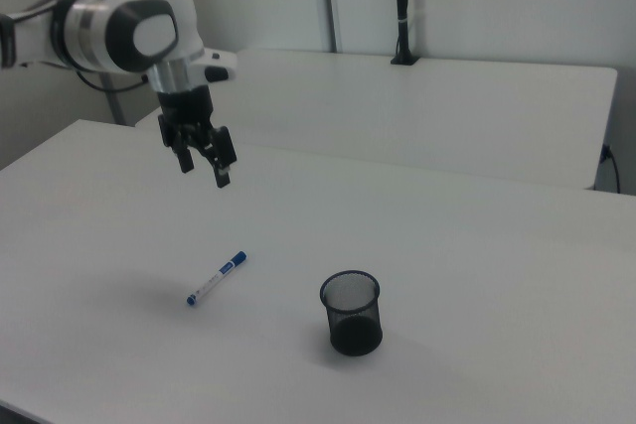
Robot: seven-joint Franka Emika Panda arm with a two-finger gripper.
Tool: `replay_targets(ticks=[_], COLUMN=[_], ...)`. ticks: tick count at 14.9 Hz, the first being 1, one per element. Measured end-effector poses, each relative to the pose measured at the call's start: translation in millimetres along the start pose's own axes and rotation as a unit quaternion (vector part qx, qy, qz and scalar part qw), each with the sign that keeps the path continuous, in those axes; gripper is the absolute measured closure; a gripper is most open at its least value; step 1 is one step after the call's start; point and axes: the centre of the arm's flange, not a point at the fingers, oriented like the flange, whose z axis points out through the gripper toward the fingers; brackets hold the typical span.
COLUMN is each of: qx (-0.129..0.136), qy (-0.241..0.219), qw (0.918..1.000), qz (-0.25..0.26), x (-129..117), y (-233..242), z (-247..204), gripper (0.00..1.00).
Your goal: Remove the marker
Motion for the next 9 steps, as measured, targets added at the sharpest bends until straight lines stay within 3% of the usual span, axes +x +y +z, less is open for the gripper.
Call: replay_targets(ticks=[5,9], qx=[0.010,0.014], qy=[0.028,0.041], qw=[0.9992,0.9986], qz=[0.028,0.030], x=[-38,-43], y=[41,61], z=[-76,-90], gripper=[0.00,0.00])
